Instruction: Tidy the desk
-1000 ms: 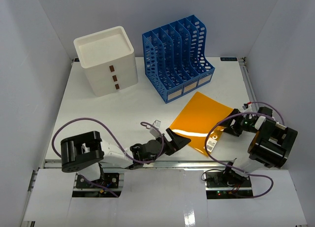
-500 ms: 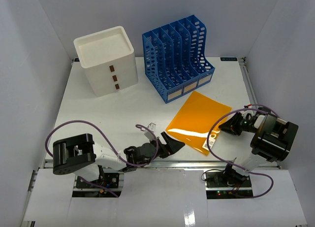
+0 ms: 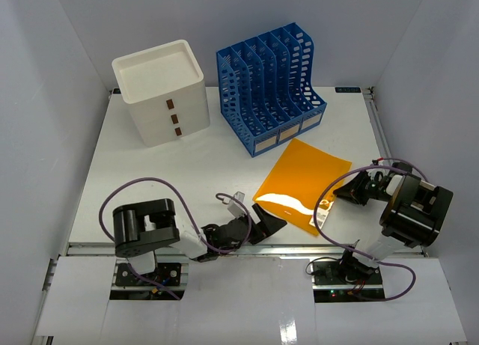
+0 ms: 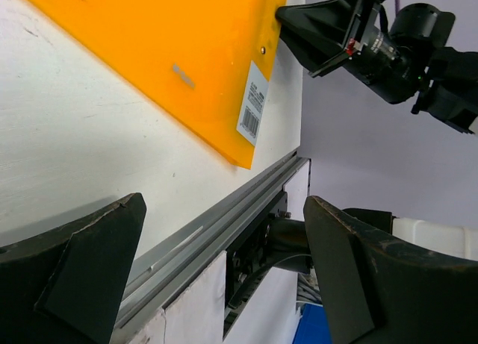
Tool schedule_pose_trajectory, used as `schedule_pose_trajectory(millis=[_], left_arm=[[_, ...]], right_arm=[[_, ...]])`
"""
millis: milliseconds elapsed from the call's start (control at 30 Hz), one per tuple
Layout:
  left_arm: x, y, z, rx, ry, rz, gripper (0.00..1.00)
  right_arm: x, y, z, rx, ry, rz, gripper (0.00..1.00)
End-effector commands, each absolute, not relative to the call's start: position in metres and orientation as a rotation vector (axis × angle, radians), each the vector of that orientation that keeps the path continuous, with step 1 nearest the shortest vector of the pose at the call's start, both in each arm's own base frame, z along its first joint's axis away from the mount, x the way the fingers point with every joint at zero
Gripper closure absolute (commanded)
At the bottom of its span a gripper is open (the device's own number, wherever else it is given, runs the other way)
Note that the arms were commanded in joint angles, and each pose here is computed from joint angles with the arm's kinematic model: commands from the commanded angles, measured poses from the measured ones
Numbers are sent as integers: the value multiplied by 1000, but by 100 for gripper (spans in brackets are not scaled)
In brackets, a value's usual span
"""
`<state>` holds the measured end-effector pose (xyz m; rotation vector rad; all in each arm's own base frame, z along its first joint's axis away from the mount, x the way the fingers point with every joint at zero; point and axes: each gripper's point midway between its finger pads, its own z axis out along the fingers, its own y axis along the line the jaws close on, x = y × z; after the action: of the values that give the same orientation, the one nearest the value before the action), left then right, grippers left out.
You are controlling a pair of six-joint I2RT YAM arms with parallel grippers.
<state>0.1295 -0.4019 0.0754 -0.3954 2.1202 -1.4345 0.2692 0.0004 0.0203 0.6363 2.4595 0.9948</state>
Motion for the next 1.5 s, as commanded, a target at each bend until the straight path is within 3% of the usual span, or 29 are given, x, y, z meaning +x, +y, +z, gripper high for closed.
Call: schedule_pose_trajectory(millis=[0, 1033, 1200, 1233, 1367, 1467], left_arm=[[131, -431, 96, -496, 2057, -1608, 2], [164, -475, 71, -792, 1924, -1667, 3], [171, -482, 80, -823, 1826, -1755, 31], [172, -483, 83, -830, 1807, -1775, 41], [175, -480, 92, -845, 1719, -1859, 58], [176, -478, 96, -844, 1689, -1882, 66]], right_arm=[[274, -6, 36, 592, 2423, 974, 92], [263, 8, 98, 591, 2354, 1121, 92], [260, 11, 102, 579, 2346, 1116, 92], [260, 11, 101, 580, 2346, 1117, 92], [259, 11, 101, 577, 2343, 1109, 92], [258, 11, 101, 575, 2341, 1106, 92]])
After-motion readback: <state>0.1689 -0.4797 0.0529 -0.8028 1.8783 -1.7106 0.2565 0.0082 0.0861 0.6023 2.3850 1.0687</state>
